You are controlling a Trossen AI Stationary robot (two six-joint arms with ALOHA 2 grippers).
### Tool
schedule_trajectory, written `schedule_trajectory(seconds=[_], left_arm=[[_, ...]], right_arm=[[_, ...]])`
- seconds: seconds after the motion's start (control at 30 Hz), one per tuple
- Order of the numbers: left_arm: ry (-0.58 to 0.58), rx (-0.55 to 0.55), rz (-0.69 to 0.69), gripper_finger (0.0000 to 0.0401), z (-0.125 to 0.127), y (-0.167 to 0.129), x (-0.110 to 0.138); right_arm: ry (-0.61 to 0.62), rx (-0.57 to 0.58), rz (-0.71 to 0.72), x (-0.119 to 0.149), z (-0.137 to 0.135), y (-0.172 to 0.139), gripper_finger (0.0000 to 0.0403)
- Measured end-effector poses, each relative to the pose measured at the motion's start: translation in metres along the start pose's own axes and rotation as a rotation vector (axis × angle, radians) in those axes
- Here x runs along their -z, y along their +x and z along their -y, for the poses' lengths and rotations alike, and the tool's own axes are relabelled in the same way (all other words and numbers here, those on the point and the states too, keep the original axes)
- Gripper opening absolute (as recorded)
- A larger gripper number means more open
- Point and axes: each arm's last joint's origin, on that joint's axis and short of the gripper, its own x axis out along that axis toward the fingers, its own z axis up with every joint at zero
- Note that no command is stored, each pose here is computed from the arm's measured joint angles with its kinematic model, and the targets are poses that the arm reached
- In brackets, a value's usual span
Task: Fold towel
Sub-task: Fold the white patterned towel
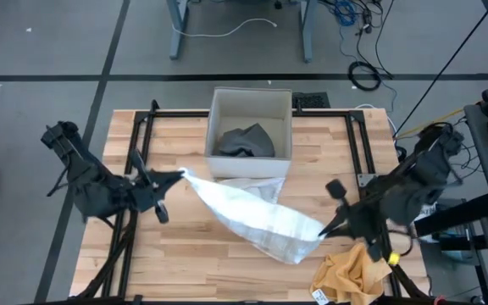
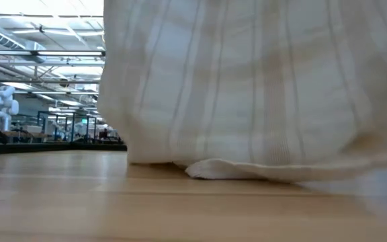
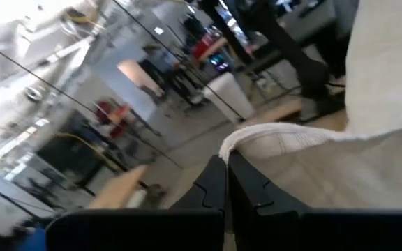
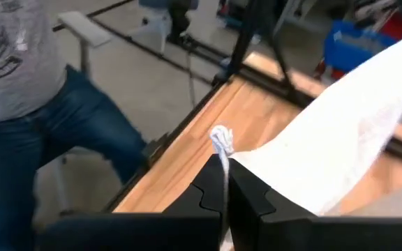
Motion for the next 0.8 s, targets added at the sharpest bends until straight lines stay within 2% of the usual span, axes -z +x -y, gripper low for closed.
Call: schedule_trajectory(seconds=[0.27,0.53,0.67,0.8], left_arm=[[-0.032,0.125,-0.108,0.0000,0.034,-0.006,0.023],[-0.021,0.230,-0.284,0.0000,0.064,-0.003,0.046],[0.000,0.219,-0.395,0.0000,0.074,0.004,0.058],[0.069,0.168,-0.513,0.0000,0.082,0.016,0.072]], right_arm=[[0.055,0.002,-0.206,0.012,-0.012,0.057,0.0000],[0.115,0.054,-0.399,0.030,-0.013,0.106,0.0000],[0.152,0.093,-0.508,0.042,-0.010,0.121,0.0000],[0.189,0.143,-0.612,0.053,-0.003,0.133,0.0000]])
